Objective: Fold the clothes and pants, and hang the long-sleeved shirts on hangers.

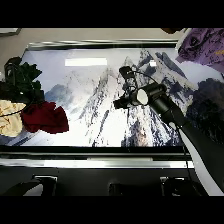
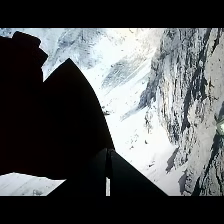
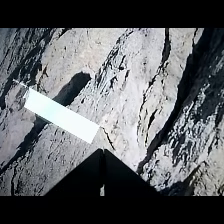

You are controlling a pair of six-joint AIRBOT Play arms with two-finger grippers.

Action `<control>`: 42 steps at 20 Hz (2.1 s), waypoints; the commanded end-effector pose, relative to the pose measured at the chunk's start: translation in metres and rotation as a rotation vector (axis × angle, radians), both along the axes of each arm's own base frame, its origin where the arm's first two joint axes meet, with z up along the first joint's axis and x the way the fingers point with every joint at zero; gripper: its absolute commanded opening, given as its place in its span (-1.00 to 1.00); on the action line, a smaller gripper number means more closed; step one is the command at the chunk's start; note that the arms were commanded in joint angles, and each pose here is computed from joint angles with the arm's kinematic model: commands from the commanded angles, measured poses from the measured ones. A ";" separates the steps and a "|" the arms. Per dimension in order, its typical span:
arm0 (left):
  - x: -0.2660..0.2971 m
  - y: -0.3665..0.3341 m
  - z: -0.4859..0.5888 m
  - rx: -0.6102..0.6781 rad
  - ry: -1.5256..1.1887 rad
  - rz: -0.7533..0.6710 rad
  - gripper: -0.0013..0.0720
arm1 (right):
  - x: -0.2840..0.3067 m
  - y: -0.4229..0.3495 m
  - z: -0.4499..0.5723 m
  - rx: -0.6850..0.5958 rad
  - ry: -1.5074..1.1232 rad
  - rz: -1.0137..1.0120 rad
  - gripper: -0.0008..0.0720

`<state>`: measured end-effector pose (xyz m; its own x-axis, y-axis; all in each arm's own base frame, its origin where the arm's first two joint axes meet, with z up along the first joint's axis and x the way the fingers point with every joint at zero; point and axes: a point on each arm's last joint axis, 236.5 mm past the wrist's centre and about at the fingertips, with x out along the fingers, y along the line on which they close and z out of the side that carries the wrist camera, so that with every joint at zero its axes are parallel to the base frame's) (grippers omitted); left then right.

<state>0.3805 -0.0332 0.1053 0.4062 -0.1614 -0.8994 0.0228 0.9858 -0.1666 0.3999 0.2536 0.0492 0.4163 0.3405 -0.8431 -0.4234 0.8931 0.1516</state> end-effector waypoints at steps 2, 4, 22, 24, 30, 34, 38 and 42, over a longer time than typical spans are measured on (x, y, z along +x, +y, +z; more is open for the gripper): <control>0.000 0.000 0.000 0.000 0.001 0.000 -0.90 | 0.000 0.000 0.000 0.000 0.000 0.001 -0.89; 0.000 0.000 0.000 0.000 0.000 0.000 -0.90 | 0.000 0.000 0.000 0.000 0.000 0.001 -0.89; -0.024 0.126 -0.127 0.148 0.136 0.415 1.00 | -0.004 0.000 -0.002 -0.002 0.021 0.002 -0.89; -0.019 0.128 -0.157 0.146 0.163 0.413 1.00 | -0.004 0.000 -0.002 -0.002 0.021 0.002 -0.89; -0.004 0.112 -0.210 0.067 0.235 0.422 -0.74 | -0.016 -0.005 -0.009 -0.024 0.077 0.001 -0.89; 0.017 0.055 -0.172 -0.086 0.215 0.332 -0.91 | -0.031 -0.012 -0.008 -0.055 0.124 0.011 -0.77; 0.022 -0.075 -0.113 -0.252 0.200 0.124 -0.91 | -0.046 -0.042 0.012 -0.150 0.112 0.013 -0.77; -0.002 -0.214 -0.080 -0.406 0.200 0.032 -0.91 | -0.061 -0.098 0.044 -0.320 0.063 -0.020 -0.64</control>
